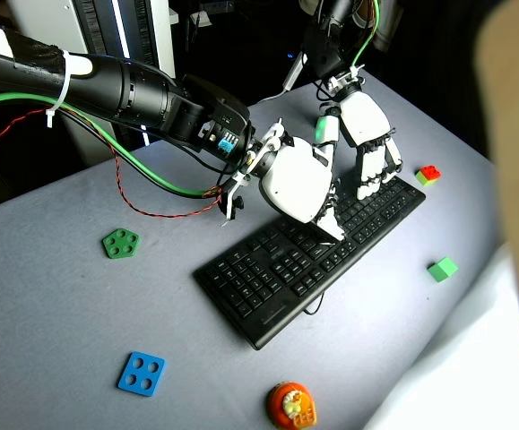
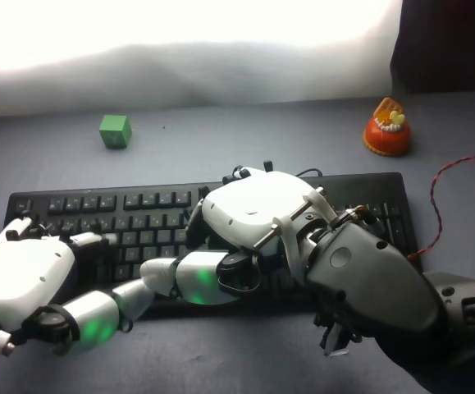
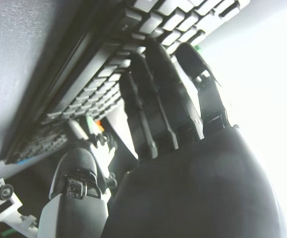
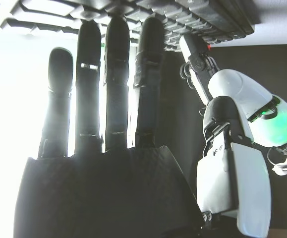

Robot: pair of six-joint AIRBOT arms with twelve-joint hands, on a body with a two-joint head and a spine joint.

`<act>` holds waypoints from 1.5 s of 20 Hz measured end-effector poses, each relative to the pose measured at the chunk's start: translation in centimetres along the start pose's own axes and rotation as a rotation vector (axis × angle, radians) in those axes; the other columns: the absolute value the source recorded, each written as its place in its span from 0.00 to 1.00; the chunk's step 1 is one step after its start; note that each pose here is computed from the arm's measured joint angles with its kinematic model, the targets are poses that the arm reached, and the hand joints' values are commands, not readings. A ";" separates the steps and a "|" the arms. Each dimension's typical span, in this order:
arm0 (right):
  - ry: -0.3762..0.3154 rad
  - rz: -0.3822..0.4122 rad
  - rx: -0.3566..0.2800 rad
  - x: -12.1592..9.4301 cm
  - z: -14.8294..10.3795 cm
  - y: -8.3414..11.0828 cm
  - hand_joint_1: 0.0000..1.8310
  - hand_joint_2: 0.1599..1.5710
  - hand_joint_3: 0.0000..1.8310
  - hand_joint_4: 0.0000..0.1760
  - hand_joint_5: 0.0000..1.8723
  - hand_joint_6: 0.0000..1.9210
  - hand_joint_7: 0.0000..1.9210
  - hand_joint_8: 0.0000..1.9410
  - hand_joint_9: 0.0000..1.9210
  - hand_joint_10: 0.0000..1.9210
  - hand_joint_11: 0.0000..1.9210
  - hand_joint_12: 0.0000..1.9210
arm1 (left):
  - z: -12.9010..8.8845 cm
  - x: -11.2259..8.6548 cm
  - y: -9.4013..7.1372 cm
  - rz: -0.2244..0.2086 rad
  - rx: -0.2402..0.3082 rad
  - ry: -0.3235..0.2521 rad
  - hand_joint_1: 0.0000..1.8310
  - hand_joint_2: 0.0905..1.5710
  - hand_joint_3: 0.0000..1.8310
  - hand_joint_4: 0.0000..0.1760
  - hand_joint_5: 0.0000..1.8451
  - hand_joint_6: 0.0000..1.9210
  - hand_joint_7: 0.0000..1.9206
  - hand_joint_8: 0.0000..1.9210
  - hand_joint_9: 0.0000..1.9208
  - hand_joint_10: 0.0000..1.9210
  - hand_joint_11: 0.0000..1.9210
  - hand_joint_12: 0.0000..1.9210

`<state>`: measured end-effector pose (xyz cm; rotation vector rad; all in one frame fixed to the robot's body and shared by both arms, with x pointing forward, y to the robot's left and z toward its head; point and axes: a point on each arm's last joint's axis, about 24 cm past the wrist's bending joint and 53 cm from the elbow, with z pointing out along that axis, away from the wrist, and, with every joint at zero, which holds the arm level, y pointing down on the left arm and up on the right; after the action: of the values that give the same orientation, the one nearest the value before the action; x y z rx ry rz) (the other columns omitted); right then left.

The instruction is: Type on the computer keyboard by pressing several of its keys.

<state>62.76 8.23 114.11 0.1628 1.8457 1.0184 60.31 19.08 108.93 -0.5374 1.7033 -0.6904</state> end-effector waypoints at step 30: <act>-0.031 -0.073 -0.007 -5.0 -1.6 -0.8 0.01 0.70 0.00 0.00 0.40 0.01 0.45 0.00 0.30 0.44 0.10 0.89 | 0.5 -3.3 -2.5 0.208 0.041 -0.075 0.12 0.74 0.00 0.21 0.16 0.00 0.18 0.00 0.19 0.00 0.00 0.48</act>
<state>64.29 4.22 117.22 0.1062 1.8070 0.9664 61.52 19.41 112.89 -0.3471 1.6434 -0.5477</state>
